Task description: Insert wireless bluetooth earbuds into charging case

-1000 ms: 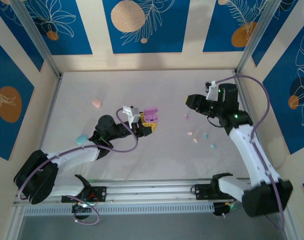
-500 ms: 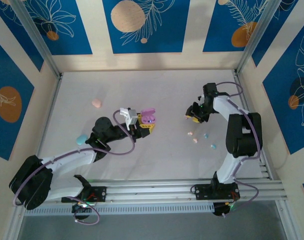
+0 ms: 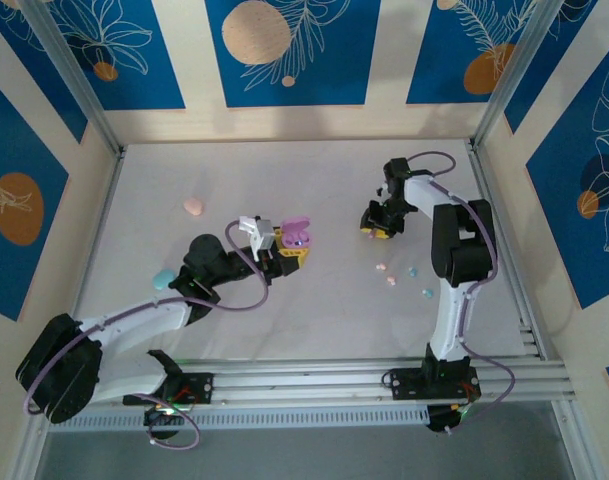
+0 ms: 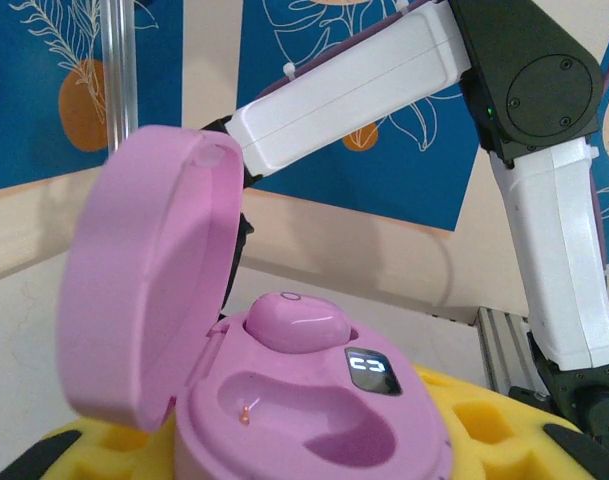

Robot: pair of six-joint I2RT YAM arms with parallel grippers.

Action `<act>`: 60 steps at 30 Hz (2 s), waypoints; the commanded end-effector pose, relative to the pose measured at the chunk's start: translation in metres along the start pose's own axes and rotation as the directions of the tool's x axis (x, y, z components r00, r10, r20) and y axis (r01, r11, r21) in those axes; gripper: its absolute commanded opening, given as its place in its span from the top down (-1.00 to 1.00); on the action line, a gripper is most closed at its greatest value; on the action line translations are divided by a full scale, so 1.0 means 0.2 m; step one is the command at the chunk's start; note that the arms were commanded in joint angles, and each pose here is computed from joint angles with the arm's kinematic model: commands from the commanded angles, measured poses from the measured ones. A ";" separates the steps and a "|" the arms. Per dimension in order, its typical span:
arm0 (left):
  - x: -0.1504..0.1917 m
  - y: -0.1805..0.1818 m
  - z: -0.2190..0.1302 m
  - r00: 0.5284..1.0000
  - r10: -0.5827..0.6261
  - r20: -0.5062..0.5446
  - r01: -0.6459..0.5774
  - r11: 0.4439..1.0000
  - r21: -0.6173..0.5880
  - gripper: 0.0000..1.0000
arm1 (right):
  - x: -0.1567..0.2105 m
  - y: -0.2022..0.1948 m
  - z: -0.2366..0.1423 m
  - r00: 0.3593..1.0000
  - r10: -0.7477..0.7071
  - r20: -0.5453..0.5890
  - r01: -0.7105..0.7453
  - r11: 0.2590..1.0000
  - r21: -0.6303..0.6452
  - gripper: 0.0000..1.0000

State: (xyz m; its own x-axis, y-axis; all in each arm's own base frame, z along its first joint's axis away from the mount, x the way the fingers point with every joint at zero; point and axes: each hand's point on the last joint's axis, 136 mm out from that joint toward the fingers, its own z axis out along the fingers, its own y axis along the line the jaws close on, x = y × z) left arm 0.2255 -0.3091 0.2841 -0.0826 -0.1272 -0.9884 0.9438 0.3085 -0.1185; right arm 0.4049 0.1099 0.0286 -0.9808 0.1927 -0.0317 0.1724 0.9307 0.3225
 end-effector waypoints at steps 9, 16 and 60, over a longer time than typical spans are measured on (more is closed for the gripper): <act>-0.03 -0.03 -0.01 0.999 0.033 0.020 -0.034 0.999 0.009 0.44 | 0.06 0.14 0.07 0.946 -0.319 -0.051 0.322 0.943 0.085 0.17; -0.04 -0.03 -0.01 0.999 0.039 0.019 -0.039 0.999 0.006 0.44 | 0.09 0.35 0.00 0.931 -0.365 -0.030 0.362 0.929 -0.075 0.16; -0.05 -0.04 -0.03 0.999 0.037 0.008 -0.037 0.999 -0.001 0.44 | -0.03 0.20 0.09 0.859 -0.484 -0.168 0.505 0.855 0.119 0.58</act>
State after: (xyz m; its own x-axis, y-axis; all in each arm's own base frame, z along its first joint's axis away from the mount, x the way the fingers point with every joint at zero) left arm 0.2205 -0.3035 0.2885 -0.0676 -0.1121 -0.9914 0.9425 0.3188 -0.1003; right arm 0.4207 0.1503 0.0235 -0.9444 -0.3257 -0.0446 -0.3286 0.9311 0.1583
